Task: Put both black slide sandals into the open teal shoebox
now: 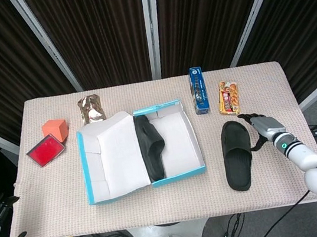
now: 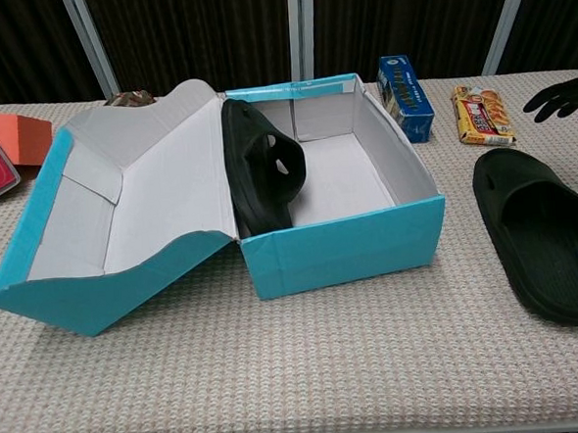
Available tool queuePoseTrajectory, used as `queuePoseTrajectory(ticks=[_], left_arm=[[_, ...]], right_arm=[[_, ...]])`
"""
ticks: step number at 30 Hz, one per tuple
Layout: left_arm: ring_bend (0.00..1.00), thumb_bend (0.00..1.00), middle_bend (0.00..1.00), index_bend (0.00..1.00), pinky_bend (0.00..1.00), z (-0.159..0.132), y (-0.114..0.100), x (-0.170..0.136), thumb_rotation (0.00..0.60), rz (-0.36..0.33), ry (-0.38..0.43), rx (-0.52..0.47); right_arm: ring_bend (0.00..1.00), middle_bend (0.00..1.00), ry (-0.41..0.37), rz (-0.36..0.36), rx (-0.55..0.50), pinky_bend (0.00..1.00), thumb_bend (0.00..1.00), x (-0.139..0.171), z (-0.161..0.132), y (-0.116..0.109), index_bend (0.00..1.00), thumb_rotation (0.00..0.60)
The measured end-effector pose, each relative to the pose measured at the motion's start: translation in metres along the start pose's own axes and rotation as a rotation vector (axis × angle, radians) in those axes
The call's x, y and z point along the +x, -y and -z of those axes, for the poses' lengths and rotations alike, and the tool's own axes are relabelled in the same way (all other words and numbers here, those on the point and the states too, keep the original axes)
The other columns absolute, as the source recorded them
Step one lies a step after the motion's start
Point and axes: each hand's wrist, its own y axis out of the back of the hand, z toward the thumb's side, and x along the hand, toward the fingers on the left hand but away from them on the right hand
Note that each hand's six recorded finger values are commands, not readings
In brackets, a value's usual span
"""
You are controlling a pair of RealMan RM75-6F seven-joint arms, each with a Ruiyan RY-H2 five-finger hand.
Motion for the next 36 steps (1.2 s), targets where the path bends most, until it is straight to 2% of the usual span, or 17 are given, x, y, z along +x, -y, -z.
queuePoseTrajectory(ticks=[15, 28, 36], left_arm=[[0.05, 0.0, 0.19, 0.17, 0.12, 0.003, -0.005, 0.0, 0.6, -0.012, -0.005, -0.014], [0.05, 0.0, 0.19, 0.17, 0.12, 0.007, -0.005, -0.001, 0.6, -0.015, -0.007, -0.032], [0.05, 0.0, 0.19, 0.17, 0.12, 0.009, -0.005, -0.002, 0.6, -0.012, -0.013, -0.037]], right_arm=[[0.0, 0.14, 0.058, -0.027, 0.113, 0.08, 0.03, -0.018, -0.036, 0.02, 0.01, 0.6], [0.0, 0.2, 0.128, 0.002, 0.265, 0.08, 0.03, -0.021, -0.05, 0.021, 0.09, 0.6], [0.0, 0.22, 0.165, -0.005, 0.315, 0.08, 0.03, -0.025, -0.055, 0.029, 0.14, 0.6]])
